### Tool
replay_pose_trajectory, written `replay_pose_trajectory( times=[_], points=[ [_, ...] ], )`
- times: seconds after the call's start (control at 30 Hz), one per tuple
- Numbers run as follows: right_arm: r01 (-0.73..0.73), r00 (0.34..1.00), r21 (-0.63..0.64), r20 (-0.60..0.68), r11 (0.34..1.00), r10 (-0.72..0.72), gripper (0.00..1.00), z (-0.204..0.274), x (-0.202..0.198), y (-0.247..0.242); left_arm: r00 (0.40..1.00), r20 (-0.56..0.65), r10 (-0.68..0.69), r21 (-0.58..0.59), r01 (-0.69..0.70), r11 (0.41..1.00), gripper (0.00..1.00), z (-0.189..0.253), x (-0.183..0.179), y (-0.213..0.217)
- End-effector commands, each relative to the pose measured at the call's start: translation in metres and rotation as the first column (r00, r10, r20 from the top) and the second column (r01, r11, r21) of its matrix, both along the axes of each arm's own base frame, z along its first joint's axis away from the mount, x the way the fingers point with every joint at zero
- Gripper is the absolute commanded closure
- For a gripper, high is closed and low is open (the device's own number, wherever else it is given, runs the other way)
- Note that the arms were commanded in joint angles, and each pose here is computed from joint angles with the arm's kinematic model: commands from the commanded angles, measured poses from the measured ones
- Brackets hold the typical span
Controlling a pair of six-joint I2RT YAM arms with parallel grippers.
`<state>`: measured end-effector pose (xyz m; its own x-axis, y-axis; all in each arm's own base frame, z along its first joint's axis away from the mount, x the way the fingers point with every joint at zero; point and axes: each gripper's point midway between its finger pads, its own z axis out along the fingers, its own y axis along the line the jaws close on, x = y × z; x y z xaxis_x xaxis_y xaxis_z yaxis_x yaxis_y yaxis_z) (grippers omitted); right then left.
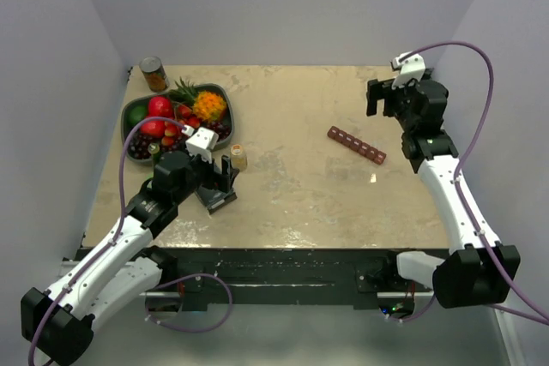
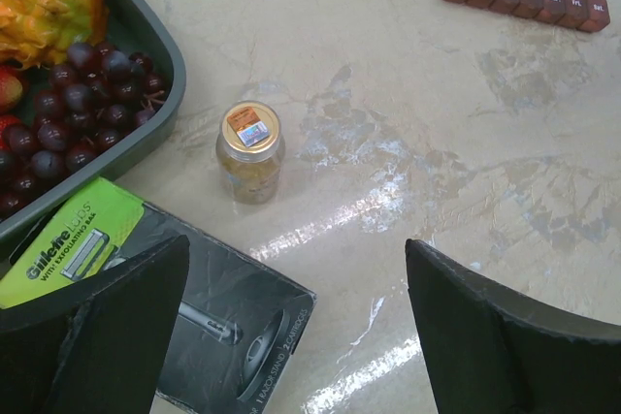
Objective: Sort the pills into containers
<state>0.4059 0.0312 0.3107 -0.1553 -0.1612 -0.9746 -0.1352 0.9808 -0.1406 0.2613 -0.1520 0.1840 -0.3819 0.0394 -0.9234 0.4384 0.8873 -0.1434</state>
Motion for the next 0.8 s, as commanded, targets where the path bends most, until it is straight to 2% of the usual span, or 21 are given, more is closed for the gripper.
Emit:
replay_pose_trajectory(
  times=[0.0, 0.13, 0.17, 0.27, 0.37, 0.47, 0.7, 0.77],
  points=[
    [-0.008, 1.0, 0.027, -0.004, 1.0, 0.008, 0.01, -0.007, 0.007, 0.004, 0.997, 0.081, -0.006, -0.02, 0.007, 1.0, 0.04, 0.028, 0.006, -0.001],
    [-0.25, 0.959, -0.167, -0.177, 0.954, 0.22, 0.01, -0.058, 0.004, 0.023, 0.997, 0.08, 0.001, -0.012, 0.0, 1.0, 0.03, 0.024, 0.006, 0.001],
    [-0.364, 0.915, -0.183, -0.252, 0.913, 0.314, 0.01, -0.079, -0.002, 0.035, 0.997, 0.08, -0.001, -0.011, 0.002, 1.0, 0.03, 0.024, 0.006, 0.0],
    [-0.47, 0.835, -0.14, -0.391, 0.872, 0.387, 0.02, -0.119, -0.003, 0.045, 0.998, 0.07, 0.0, -0.005, 0.0, 1.0, 0.03, 0.018, 0.006, 0.001],
    [-0.474, 0.8, -0.127, -0.476, 0.872, 0.365, 0.02, -0.155, 0.008, 0.041, 0.997, 0.075, 0.002, 0.002, -0.002, 1.0, 0.03, 0.018, 0.006, 0.002],
    [-0.439, 0.772, -0.164, -0.572, 0.884, 0.277, 0.02, -0.193, 0.021, 0.025, 0.997, 0.073, 0.002, 0.007, -0.003, 1.0, 0.03, 0.016, 0.006, 0.003],
    [-0.418, 0.721, -0.191, -0.665, 0.888, 0.197, 0.04, -0.24, 0.031, 0.011, 0.997, 0.073, -0.002, 0.013, 0.001, 1.0, 0.04, 0.014, 0.006, 0.003],
    [-0.428, 0.697, -0.188, -0.691, 0.884, 0.19, 0.09, -0.25, 0.029, 0.008, 0.997, 0.072, -0.006, 0.014, 0.005, 1.0, 0.03, 0.014, 0.006, 0.002]
  ],
)
